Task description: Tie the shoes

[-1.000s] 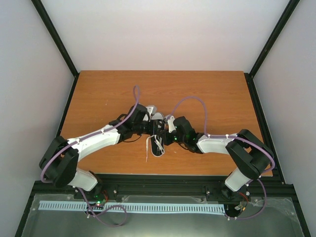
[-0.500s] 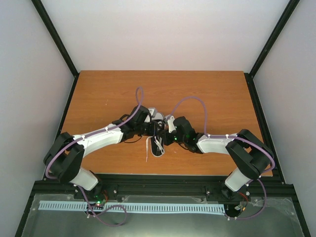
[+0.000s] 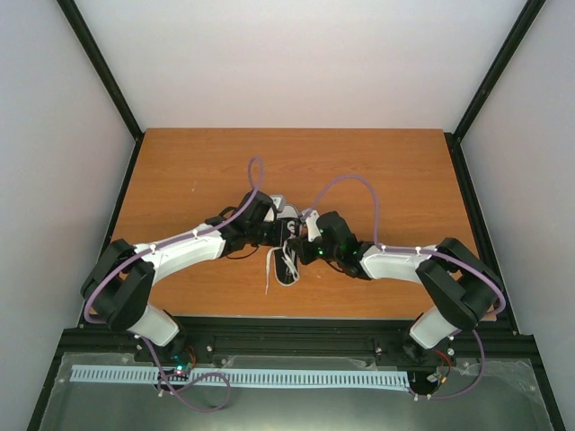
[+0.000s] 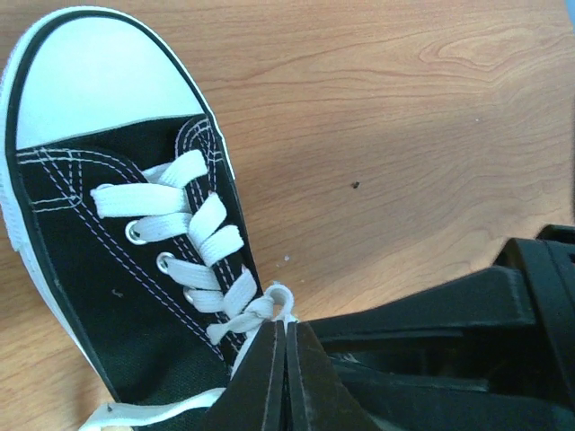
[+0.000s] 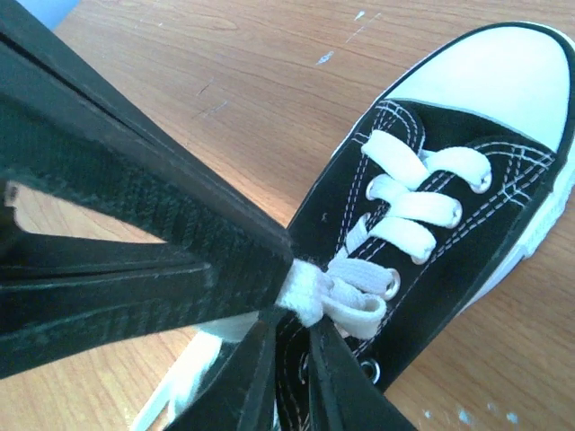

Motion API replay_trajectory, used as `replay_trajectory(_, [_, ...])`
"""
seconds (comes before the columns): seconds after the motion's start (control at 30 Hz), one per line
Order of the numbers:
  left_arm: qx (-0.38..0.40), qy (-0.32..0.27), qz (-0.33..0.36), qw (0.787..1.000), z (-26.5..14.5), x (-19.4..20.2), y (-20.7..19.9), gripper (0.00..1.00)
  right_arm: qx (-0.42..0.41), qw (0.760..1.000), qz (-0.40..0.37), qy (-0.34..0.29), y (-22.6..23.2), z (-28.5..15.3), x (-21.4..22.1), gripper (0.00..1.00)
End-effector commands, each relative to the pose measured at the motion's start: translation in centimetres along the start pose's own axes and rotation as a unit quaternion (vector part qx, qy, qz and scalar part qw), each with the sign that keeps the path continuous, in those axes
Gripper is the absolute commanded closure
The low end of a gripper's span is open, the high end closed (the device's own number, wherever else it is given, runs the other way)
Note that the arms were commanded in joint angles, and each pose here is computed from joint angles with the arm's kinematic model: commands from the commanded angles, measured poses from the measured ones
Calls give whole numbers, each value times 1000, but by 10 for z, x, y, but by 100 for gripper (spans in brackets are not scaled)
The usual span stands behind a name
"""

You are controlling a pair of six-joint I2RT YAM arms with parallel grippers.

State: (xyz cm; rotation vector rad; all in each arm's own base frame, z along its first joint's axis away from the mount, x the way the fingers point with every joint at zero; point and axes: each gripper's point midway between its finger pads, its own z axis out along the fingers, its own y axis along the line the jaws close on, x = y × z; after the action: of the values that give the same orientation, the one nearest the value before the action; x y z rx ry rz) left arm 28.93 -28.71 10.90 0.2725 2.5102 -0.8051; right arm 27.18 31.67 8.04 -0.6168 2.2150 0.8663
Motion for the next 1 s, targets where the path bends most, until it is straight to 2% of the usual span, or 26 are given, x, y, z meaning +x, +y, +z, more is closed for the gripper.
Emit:
replay_trajectory(0.0, [-4, -27, 8, 1000, -11, -18, -4, 99, 9, 1000, -17, -18, 7, -16, -15, 81])
replay_trajectory(0.1, [-3, -25, 8, 1000, -10, -17, -4, 99, 31, 999, -22, -12, 3, -29, -12, 66])
replay_trajectory(0.23, [-3, -25, 8, 1000, -9, -17, -4, 99, 51, 998, -28, 8, 2, -48, 2, 59])
replay_trajectory(0.57, [-1, -22, 9, 1000, -9, -16, -5, 99, -22, 996, -52, 65, 47, -65, 54, 63])
replay_trajectory(0.83, [-1, -20, 9, 1000, -9, -17, -6, 99, -46, 992, -78, 88, 56, -61, 67, 63])
replay_trajectory(0.97, [-1, -18, 8, 1000, -9, -17, -6, 99, -34, 991, -86, 95, 52, -57, 69, 70])
